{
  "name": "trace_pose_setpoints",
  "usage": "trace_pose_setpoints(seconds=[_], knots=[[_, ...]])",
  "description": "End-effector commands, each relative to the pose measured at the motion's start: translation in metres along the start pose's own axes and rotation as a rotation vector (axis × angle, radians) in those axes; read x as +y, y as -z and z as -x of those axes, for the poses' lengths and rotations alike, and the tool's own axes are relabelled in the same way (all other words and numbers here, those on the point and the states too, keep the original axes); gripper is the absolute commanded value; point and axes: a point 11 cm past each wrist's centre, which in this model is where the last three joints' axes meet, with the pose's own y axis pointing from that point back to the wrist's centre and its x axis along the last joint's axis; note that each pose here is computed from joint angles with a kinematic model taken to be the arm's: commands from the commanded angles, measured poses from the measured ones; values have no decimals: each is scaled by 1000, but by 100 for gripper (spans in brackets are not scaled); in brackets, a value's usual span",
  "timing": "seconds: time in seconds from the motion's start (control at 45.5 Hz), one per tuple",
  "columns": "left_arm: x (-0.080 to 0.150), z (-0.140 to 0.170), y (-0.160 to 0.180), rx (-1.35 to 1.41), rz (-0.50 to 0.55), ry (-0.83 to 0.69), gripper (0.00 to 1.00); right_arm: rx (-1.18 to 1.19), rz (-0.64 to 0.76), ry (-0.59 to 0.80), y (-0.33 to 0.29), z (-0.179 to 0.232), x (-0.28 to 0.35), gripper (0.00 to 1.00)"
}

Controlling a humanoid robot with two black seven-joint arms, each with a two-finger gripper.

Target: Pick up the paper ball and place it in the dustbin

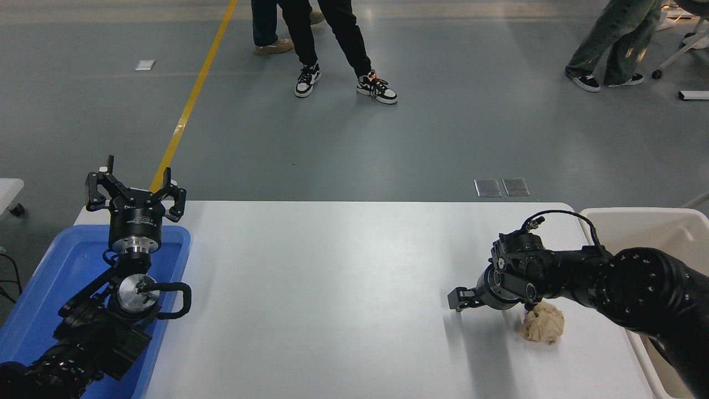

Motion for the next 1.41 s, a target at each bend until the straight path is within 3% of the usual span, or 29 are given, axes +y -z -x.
trace_pose_setpoints(seconds=[0.0,0.22,0.396,0.615,0.901,1.055,1.209,1.385], knots=[[0,0,0,0,0,0,99,-1,5,2,-2,2,-2,100],[0,-1,0,-3,0,0,99,1,-4,-2,2,-6,5,100],[0,0,0,-2,1,1,99,39,-15,-38,14,-45,42,100],[0,-1,0,-3,0,0,99,88,-39,-75,15,-103,139,100],[0,-1,0,-3,0,0,99,107,-74,-129,-11,-127,290,100],[0,-1,-1,-4,1,0,99,61,-123,-294,-18,-150,367,100],[0,0,-1,-4,2,1,99,7,-242,-435,-29,-156,427,100],[0,-1,-1,-3,2,-1,99,41,-302,-480,-26,-138,463,100]])
